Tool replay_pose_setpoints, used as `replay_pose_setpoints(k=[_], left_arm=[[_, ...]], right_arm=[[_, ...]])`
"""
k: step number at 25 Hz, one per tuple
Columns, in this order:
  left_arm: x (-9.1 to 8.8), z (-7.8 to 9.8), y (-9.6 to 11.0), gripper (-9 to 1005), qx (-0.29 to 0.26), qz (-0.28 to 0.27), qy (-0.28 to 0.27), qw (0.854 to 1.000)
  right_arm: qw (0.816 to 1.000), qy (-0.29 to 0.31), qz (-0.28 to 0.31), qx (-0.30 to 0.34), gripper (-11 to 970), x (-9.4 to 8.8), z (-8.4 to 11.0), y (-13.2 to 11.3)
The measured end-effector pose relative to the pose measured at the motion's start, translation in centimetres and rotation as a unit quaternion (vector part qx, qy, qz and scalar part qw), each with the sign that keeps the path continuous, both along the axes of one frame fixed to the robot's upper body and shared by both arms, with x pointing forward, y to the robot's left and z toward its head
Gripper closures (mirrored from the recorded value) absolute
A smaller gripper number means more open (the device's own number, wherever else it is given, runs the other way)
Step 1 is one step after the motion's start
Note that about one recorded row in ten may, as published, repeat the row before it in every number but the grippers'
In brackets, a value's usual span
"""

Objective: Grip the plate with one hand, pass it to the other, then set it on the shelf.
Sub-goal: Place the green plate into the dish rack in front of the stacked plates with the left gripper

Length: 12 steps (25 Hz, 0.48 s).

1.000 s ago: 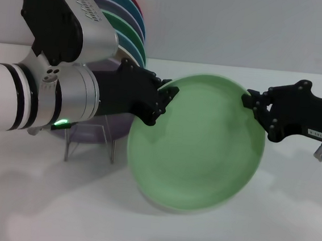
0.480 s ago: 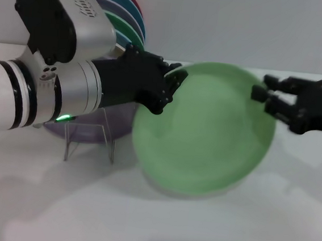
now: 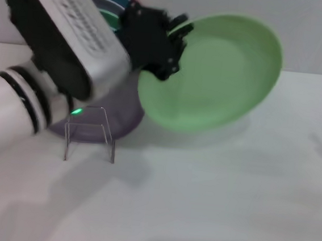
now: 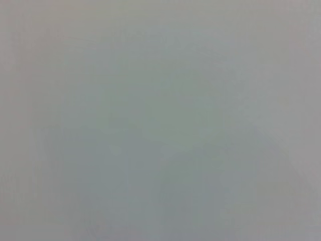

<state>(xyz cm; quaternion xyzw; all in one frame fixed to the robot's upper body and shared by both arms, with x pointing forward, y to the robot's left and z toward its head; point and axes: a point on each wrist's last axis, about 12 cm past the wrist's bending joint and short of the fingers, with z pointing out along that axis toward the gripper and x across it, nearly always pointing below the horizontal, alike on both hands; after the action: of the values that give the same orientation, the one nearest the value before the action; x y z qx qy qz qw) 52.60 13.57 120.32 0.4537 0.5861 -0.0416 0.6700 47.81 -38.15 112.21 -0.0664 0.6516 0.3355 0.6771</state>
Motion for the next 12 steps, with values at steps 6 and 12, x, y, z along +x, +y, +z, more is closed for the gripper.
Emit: replay_pose_setpoints(k=[6,12], left_arm=[[-3.6,-0.9,-5.1,922,0.093,-0.011,-0.17,0.981],[-5.6,-2.4,-6.3,921,0.107,0.038,-0.315,0.942]], right_arm=[[1.0,0.002,-0.021,0.007,367,-0.3,-0.9,-0.5],[1.0,0.004,-0.021,0.009,368,-0.2,-1.0,-0.5]])
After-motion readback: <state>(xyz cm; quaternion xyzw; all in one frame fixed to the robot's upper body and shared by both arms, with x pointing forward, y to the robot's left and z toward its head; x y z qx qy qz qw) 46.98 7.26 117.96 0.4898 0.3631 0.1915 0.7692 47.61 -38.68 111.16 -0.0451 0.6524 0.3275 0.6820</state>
